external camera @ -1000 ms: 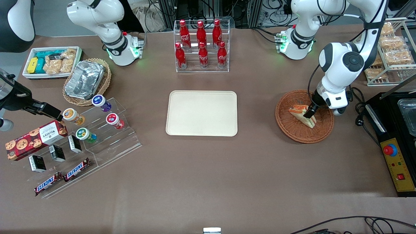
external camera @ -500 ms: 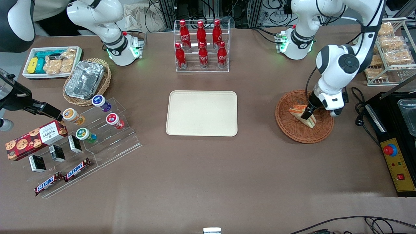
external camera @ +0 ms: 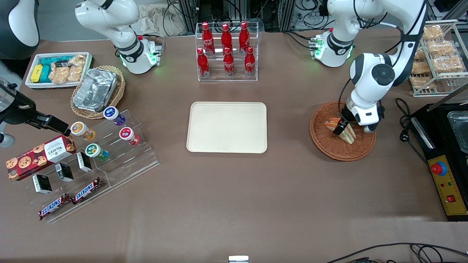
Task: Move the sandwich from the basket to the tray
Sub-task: 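Close the left gripper on the sandwich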
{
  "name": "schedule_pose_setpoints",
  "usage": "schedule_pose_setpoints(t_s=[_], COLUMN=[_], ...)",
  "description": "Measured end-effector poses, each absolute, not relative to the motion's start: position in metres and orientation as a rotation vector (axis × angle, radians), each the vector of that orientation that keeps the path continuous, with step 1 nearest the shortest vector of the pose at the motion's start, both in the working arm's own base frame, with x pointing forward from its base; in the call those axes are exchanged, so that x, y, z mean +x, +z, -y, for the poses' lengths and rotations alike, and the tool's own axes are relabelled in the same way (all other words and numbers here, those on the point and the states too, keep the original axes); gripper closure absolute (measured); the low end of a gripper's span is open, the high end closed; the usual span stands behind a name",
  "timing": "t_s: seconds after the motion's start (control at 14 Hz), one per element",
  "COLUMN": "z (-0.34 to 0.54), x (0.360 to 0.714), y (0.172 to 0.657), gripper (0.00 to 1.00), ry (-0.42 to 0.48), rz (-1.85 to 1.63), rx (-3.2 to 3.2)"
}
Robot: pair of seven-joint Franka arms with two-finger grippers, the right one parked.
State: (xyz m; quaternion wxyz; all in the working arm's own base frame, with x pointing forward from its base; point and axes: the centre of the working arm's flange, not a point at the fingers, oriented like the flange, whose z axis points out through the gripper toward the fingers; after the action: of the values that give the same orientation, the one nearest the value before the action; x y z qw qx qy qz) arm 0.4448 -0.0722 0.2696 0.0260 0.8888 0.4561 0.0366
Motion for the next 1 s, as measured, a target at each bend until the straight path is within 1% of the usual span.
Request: schedule_pose_setpoints(t_s=[0.21, 0.36, 0.43, 0.5, 0.57, 0.64, 0.71, 0.79, 0.93, 1.0], z=[0.072, 0.071, 0.07, 0.07, 0.069, 0.069, 0.068, 0.067, 0.065, 0.065], x=[0.445, 0.444, 0.444, 0.444, 0.444, 0.444, 0.445, 0.446, 0.449, 0.451], y=[0.268, 0.264, 0.262, 0.26, 0.26, 0.259, 0.26, 0.26, 0.264, 0.268], gripper=[0.01, 0.04, 0.04, 0.1, 0.22, 0.3, 0.3, 0.37, 0.59, 0.67], ry=[0.125, 0.129, 0.126, 0.124, 0.123, 0.124, 0.127, 0.131, 0.139, 0.136], rz=[-1.385, -1.368, -1.367, -1.372, -1.381, -1.387, -1.397, -1.411, -1.44, -1.455], rx=[2.774, 2.801, 2.806, 2.806, 2.803, 2.8, 2.794, 2.784, 2.765, 2.761])
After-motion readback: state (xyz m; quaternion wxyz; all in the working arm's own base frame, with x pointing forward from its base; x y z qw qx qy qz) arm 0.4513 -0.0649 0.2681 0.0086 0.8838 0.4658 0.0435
